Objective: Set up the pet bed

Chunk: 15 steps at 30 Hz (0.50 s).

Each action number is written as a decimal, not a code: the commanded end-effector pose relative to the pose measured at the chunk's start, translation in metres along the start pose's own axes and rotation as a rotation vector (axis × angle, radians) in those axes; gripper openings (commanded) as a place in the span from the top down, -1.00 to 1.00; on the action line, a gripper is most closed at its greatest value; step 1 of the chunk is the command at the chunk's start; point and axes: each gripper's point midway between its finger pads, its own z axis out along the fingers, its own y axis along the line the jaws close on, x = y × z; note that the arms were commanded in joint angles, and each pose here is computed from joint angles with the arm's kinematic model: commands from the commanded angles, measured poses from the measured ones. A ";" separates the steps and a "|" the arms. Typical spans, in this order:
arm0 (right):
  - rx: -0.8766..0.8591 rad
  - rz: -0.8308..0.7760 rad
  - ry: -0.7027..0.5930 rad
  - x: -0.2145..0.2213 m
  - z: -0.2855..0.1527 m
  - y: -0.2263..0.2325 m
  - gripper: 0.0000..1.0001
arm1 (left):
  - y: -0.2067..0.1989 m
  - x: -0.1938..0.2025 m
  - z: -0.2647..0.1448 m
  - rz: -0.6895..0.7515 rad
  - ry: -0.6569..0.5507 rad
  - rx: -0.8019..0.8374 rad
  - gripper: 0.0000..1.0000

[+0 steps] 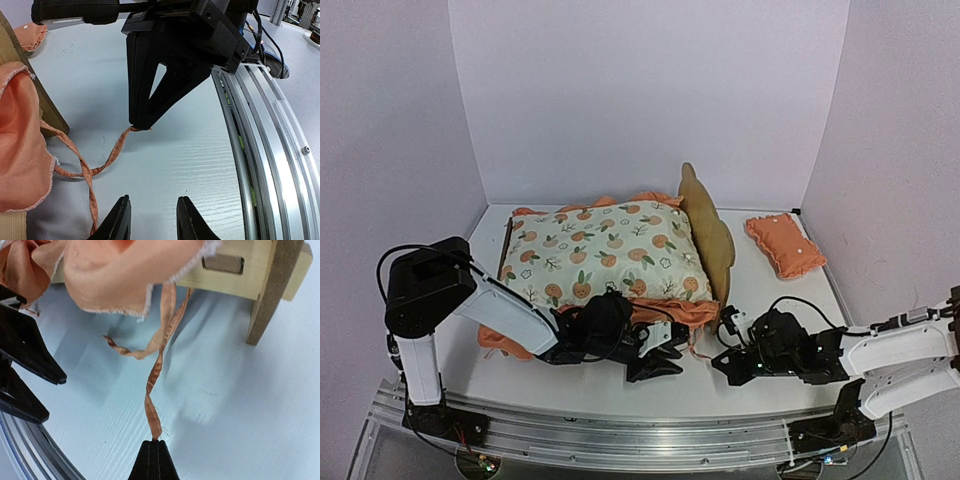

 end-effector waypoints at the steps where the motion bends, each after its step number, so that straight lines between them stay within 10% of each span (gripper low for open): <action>1: -0.030 0.005 0.073 0.007 -0.011 0.008 1.00 | 0.001 -0.010 0.011 0.015 -0.057 -0.005 0.33; 15: -0.193 -0.039 0.045 -0.029 -0.012 0.055 1.00 | 0.008 -0.041 0.010 0.330 -0.200 -0.107 0.08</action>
